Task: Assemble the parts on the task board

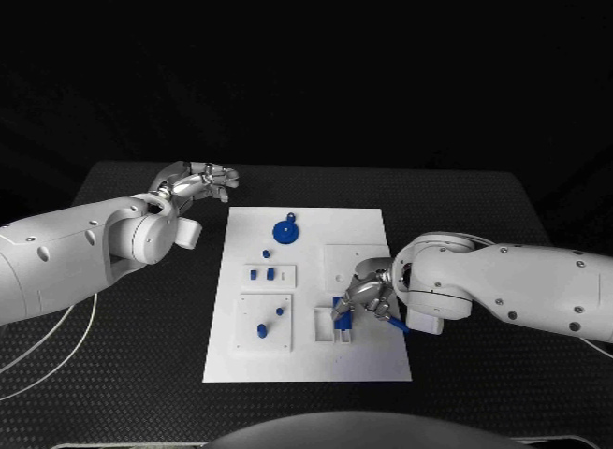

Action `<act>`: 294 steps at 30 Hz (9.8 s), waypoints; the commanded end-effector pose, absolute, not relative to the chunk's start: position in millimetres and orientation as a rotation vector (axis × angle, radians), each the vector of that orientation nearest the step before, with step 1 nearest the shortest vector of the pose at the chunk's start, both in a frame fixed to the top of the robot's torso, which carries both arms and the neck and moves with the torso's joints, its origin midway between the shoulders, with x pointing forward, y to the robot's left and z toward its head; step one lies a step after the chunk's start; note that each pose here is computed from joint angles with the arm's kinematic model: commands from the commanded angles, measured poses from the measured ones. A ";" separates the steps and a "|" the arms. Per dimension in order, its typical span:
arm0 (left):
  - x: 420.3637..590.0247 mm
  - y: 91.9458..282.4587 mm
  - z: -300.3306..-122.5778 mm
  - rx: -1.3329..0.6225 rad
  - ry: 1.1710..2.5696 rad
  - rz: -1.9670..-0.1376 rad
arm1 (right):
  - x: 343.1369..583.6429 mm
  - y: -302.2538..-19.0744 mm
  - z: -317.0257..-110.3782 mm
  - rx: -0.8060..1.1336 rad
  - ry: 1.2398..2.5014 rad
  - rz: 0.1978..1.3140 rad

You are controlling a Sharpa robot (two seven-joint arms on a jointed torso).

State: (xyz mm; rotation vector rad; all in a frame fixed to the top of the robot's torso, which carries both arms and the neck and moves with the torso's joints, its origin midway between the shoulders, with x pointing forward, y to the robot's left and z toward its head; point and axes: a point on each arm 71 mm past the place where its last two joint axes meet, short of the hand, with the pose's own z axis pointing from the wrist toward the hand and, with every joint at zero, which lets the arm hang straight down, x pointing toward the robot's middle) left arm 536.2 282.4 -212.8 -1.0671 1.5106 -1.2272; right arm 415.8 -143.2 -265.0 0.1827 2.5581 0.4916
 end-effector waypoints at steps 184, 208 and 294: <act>538.6 278.9 -213.4 -1.053 1.526 -1.234 | 413.3 -207.8 -269.7 -0.427 2.402 0.102; 537.8 281.1 -213.4 -1.056 1.527 -1.230 | 409.7 -188.0 -283.5 -0.457 2.362 0.141; 535.2 281.5 -213.2 -1.056 1.538 -1.226 | 406.7 -153.9 -289.0 0.450 2.515 0.509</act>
